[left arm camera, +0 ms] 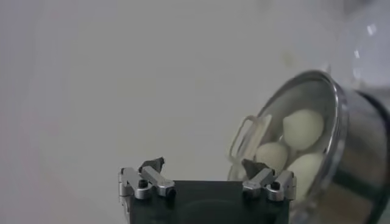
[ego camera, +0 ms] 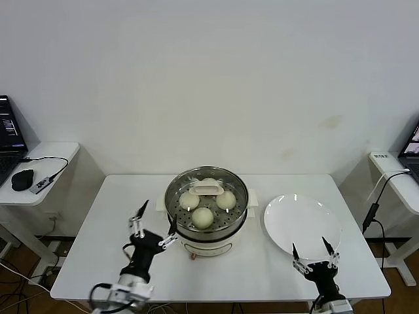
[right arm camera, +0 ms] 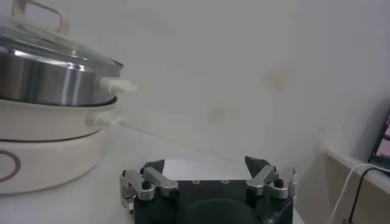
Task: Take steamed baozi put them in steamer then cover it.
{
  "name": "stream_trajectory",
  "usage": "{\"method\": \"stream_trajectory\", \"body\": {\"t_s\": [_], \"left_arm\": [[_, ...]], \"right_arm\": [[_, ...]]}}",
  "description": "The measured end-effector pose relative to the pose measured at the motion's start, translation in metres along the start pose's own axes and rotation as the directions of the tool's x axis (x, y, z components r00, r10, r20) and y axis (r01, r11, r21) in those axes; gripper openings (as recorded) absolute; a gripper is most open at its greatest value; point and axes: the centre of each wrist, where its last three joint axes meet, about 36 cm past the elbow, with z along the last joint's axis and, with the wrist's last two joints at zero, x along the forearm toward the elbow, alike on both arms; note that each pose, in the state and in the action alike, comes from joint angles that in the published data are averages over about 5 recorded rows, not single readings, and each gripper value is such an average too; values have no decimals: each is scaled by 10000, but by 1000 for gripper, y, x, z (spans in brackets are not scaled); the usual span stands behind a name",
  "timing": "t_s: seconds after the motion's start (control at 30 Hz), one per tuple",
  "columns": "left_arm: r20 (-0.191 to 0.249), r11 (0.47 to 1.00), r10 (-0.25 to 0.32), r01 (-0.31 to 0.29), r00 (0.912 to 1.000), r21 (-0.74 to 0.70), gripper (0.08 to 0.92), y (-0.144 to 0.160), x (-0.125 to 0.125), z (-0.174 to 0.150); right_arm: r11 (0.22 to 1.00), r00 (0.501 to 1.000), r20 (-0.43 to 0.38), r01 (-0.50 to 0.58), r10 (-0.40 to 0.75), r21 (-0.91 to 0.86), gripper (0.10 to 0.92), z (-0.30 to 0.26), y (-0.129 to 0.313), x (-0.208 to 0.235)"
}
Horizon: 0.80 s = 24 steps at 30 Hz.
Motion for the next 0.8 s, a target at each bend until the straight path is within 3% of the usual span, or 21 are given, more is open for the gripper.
{"method": "stream_trajectory", "body": {"t_s": [0.33, 0.6, 0.8], "left_arm": [[-1006, 9208, -757, 1083, 9920, 3748, 823, 9, 32, 35], [-1929, 8701, -809, 1636, 9779, 4649, 823, 13, 54, 56], [-2216, 8505, -685, 1731, 9727, 4966, 823, 10, 62, 61]], "right_arm": [[9996, 9997, -172, 181, -184, -216, 823, 4, -7, 13], [9984, 9989, -193, 426, -434, -361, 823, 3, -6, 19], [9963, 9974, -180, 692, -702, -503, 823, 1, -4, 21]]}}
